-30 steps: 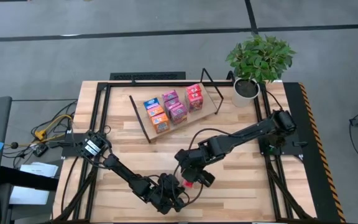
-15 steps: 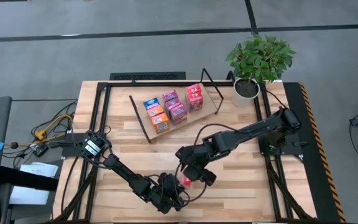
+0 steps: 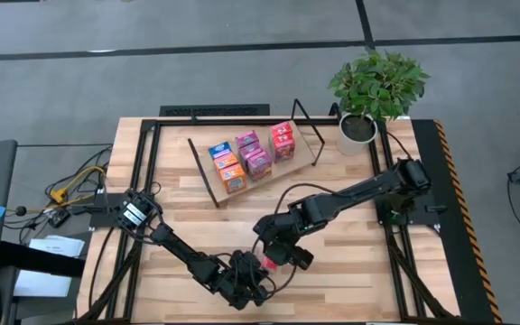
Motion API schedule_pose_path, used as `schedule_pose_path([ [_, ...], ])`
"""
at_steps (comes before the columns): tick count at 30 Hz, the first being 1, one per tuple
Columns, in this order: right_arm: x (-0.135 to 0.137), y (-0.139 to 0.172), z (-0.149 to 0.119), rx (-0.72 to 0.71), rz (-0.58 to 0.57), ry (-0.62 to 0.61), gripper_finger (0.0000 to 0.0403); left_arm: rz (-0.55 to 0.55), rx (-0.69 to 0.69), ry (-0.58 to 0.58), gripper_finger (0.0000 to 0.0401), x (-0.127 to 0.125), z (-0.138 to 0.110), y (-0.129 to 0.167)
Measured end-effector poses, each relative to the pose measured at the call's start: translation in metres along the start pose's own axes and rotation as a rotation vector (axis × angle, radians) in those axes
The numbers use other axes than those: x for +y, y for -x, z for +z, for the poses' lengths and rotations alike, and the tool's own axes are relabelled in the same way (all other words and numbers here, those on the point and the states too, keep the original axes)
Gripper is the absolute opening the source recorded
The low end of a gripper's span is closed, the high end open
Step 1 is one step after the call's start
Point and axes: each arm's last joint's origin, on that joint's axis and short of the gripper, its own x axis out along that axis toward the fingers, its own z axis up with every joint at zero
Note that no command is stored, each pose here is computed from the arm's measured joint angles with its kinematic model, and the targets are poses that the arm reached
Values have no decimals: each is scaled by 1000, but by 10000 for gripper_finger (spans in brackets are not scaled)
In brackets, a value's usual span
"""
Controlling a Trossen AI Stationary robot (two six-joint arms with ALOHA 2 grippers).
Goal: Stack cereal on shelf
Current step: Put the red cereal box on the shelf aligned with the other red cereal box
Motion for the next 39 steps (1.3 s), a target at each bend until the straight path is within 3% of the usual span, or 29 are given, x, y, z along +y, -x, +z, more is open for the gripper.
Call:
schedule_pose_path([
  [33, -16, 0, -21, 29, 46, 26, 296, 4, -1, 3, 0, 0, 0, 0],
  [39, -17, -15, -29, 78, 79, 6, 281, 5, -3, 10, 0, 0, 0, 0],
])
